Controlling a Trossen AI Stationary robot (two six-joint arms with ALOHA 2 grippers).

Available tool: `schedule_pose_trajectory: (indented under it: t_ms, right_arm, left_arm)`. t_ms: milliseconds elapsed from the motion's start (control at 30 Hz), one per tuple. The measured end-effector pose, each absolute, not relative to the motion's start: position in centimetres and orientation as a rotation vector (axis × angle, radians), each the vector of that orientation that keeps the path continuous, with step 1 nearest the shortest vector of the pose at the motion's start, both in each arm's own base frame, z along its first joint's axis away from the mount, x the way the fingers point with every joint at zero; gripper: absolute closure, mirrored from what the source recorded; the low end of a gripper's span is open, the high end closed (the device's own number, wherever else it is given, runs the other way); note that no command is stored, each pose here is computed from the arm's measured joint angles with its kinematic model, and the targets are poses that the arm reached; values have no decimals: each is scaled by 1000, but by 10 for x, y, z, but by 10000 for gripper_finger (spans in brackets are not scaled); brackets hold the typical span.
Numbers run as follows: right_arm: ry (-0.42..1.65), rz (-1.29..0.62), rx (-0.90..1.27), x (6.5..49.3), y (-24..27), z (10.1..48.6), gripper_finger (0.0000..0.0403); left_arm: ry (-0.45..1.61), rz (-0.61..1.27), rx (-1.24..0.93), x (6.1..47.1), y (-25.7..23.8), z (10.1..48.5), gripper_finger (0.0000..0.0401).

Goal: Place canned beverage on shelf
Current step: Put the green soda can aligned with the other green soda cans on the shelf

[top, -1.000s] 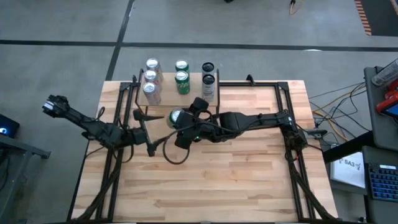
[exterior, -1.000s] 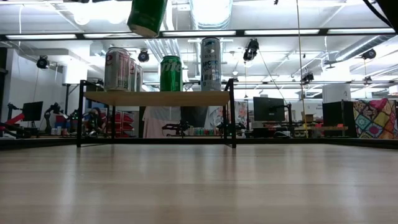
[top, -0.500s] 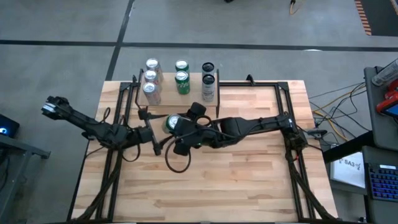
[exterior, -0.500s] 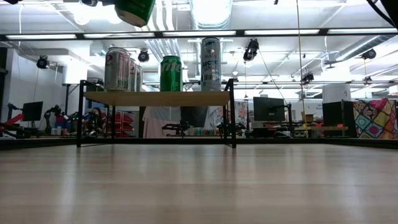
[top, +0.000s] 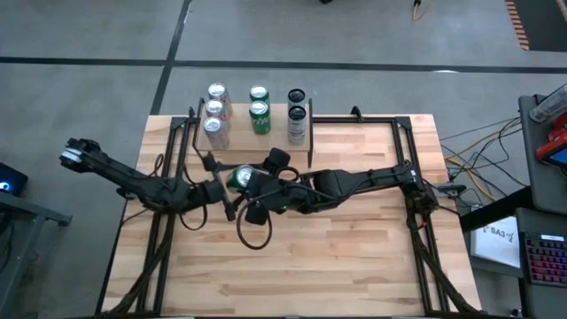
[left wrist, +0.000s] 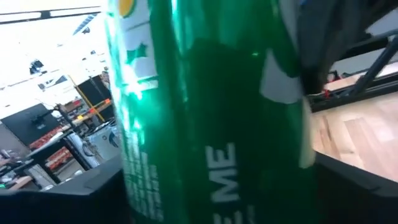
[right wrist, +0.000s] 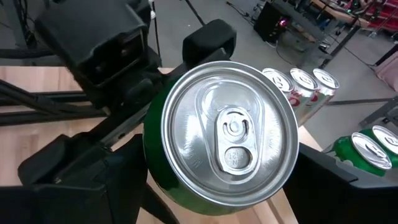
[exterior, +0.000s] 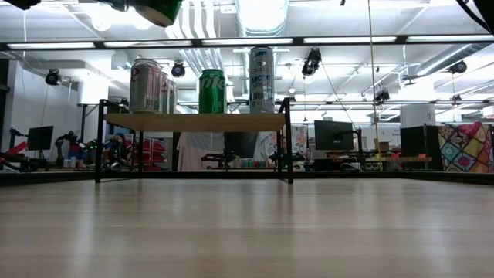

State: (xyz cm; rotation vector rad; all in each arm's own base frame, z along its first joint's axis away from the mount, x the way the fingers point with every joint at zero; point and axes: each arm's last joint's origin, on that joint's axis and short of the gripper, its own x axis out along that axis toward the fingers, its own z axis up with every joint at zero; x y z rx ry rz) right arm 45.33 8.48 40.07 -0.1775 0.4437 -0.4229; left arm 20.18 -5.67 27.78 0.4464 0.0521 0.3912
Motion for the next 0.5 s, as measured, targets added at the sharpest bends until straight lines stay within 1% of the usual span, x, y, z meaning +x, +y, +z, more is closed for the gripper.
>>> schedule_pose_trajectory:
  t_ms: [133,233,333,433,500]
  right_arm:
    - [449,-426,-198,453,85,400,108]
    - [455,-426,-201,453,85,399,94]
    - [451,-418,-198,454,85,400,71]
    - [448,-405,-194,454,86,400,48]
    - [443,-397,-203,454,88,400,40]
  left_arm:
    - [37,405,447,204,-57,279,120]
    - [41,408,453,204,-57,278,121]
    - [36,399,458,203,-57,279,121]
    - [19,353,461,201,-57,279,121]
    - [0,317,458,197,-57,277,121]
